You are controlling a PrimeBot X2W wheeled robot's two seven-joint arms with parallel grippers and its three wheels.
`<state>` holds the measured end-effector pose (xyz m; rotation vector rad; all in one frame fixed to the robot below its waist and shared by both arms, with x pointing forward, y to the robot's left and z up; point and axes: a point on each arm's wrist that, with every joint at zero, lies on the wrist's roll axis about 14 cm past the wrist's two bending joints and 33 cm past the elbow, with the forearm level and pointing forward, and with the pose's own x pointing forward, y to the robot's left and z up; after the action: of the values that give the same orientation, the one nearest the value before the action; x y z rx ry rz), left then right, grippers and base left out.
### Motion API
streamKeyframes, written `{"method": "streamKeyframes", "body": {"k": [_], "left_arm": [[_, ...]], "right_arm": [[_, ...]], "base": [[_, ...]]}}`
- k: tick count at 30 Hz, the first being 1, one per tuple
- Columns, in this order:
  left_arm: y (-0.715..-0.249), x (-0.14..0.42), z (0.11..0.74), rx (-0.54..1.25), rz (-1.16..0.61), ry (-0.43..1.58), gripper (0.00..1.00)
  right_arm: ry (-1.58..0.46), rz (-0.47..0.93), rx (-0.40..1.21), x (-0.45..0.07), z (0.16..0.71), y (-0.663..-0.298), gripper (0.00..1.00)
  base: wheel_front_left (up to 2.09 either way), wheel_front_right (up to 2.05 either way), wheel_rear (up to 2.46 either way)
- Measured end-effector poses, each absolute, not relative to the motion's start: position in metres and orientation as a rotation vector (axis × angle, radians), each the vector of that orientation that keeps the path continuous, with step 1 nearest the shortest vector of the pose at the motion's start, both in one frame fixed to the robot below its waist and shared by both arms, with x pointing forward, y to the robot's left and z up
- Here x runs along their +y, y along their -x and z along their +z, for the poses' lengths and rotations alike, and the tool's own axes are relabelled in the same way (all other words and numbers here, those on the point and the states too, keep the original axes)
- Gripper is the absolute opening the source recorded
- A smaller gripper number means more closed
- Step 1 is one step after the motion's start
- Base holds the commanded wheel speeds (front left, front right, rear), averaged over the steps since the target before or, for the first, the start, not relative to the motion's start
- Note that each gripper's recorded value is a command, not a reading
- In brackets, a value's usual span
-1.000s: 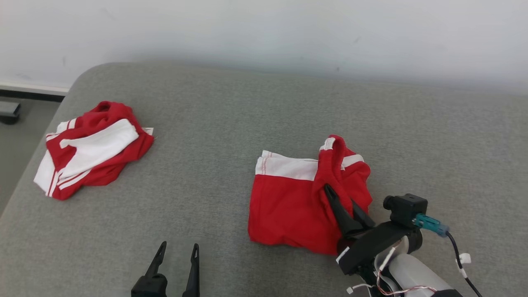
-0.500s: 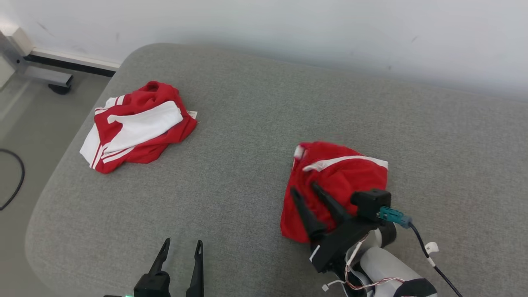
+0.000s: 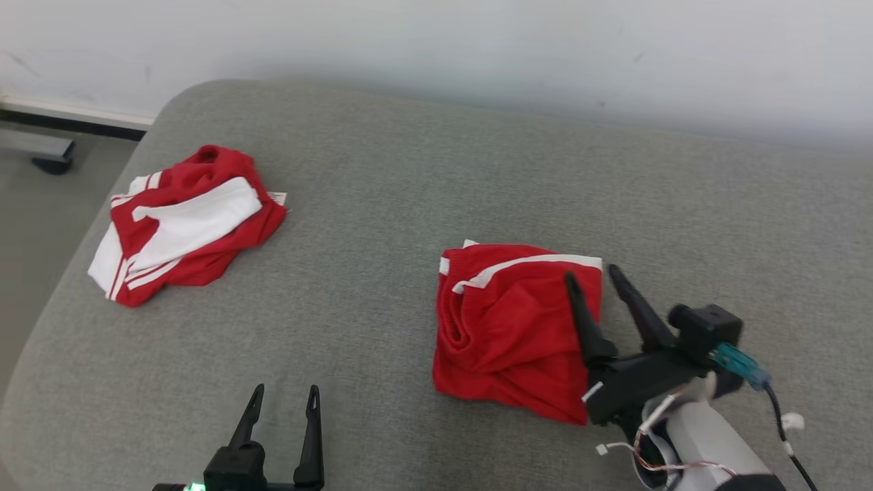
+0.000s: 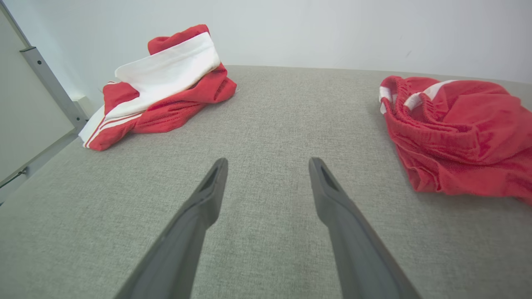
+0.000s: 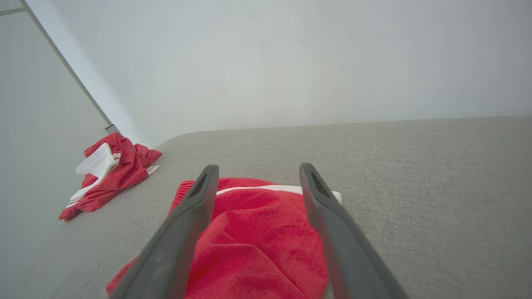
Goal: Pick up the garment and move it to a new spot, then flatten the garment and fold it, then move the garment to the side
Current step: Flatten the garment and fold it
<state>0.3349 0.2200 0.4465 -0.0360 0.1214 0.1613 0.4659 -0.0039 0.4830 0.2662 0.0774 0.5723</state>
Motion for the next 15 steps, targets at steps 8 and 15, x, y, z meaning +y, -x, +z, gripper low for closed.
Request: {"method": "streamKeyframes", "body": {"k": [8, 15], "left_arm": [[-0.349, 0.205, 0.449, 0.11, 0.107, 0.038, 1.0], [-0.357, 0.194, 0.449, 0.108, 0.065, 0.039, 1.0]], "right_arm": [[-0.204, 0.332, 0.054, -0.083, 0.471, -0.452, 1.0], [-0.166, 0.196, 0.087, -0.13, 0.455, -0.428, 1.0]], "base": [[0.0, 0.0, 0.0], [0.0, 0.0, 0.0]]}}
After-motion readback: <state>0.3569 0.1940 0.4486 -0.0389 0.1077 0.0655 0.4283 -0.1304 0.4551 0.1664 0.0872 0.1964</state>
